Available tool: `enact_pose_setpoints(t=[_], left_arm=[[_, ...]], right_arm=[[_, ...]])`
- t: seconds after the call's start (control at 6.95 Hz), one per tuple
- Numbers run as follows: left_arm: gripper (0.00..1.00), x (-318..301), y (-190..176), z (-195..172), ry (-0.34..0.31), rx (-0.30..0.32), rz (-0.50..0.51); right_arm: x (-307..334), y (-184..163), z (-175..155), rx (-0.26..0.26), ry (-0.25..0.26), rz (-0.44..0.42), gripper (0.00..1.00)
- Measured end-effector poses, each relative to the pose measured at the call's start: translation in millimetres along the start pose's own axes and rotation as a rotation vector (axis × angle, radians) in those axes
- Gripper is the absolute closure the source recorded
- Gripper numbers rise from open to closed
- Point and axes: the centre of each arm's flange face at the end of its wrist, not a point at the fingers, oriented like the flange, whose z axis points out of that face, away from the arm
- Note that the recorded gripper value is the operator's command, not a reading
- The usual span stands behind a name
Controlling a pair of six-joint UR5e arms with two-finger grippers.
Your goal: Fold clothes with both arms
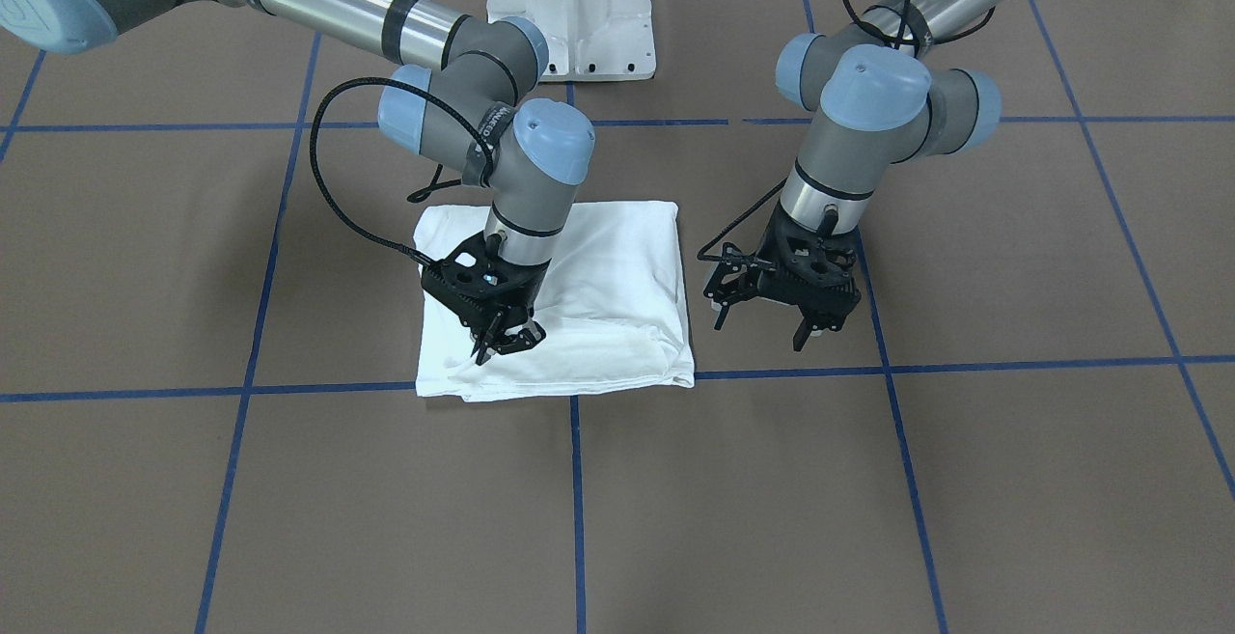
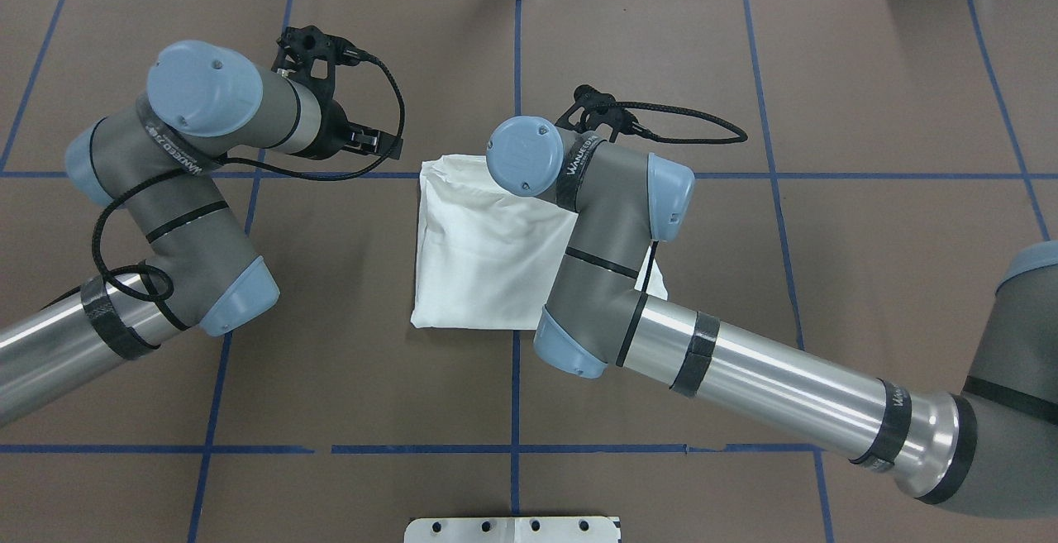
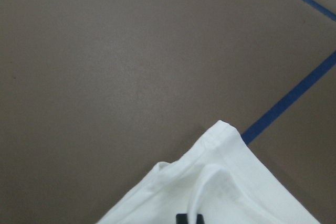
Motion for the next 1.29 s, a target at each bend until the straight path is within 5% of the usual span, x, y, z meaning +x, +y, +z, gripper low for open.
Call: enact_pose_setpoints(t=[0.14, 0.72, 1.01, 1.29], left_arm=[[0.00, -5, 5, 1, 0.006, 0.005, 0.000], [0.00, -1, 7, 1, 0.016, 0.005, 0.000], [0.00, 32, 15, 7, 0.043, -0.018, -0.049], [0.00, 92, 43, 19, 0.046, -0.085, -0.098]], right_arm=[[1, -5, 2, 0.010, 0.015, -0.017, 0.01], [-4, -49, -8, 0.004, 0.012, -0.102, 0.00], [14, -109, -41, -0.080, -0.065, -0.194, 0.00], [66, -140, -59, -0.110, -0.156, -0.293, 0.00]])
